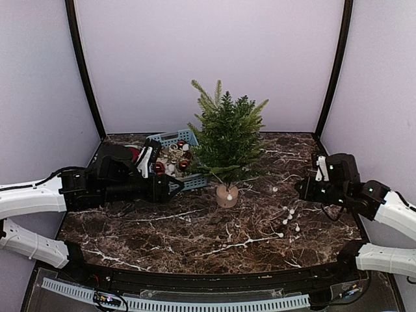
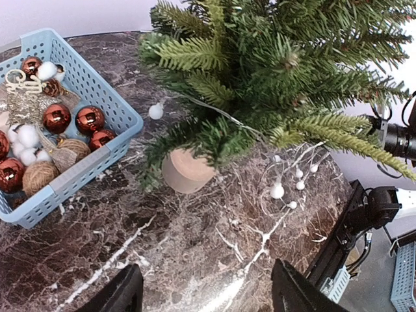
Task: Decorate the small christmas tree
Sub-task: Wrap the side of the string light in the gap of the branches.
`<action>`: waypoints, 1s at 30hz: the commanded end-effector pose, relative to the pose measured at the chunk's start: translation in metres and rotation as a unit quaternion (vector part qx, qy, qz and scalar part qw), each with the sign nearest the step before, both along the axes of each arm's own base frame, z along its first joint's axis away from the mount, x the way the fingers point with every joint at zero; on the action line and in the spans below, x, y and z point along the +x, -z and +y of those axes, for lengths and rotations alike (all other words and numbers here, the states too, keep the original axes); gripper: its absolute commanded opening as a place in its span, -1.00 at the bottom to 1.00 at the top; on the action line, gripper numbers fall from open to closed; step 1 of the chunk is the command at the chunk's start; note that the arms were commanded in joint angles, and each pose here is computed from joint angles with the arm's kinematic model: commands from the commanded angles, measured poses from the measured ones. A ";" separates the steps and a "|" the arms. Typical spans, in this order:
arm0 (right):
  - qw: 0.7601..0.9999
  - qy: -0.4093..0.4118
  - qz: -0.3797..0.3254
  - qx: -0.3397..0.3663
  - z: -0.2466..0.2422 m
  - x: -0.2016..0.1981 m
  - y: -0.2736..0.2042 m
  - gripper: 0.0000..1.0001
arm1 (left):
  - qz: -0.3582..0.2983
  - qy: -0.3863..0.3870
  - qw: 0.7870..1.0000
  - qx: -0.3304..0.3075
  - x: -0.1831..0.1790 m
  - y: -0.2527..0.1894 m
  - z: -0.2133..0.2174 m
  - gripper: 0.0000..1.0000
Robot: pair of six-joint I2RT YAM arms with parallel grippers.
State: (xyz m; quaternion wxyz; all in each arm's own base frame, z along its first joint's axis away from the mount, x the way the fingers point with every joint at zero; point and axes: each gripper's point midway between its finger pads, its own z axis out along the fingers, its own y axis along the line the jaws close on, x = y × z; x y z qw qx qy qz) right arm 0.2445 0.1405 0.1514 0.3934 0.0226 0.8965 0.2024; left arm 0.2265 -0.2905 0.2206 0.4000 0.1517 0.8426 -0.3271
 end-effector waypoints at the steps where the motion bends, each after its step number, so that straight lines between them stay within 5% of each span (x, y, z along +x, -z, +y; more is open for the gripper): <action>1: 1.000 0.000 -0.023 -0.001 -0.005 -0.001 -0.043 -1.00 | 0.005 0.007 1.000 -0.013 -0.011 -0.009 -0.010 0.39; 13: 0.995 -0.024 -0.091 -0.029 0.018 0.042 -0.124 -1.00 | 0.006 0.020 1.000 -0.015 -0.024 -0.008 -0.026 0.41; 30: 0.992 -0.068 -0.077 -0.078 0.053 0.089 -0.086 -1.00 | 0.016 0.002 1.000 -0.005 -0.028 0.002 -0.010 0.42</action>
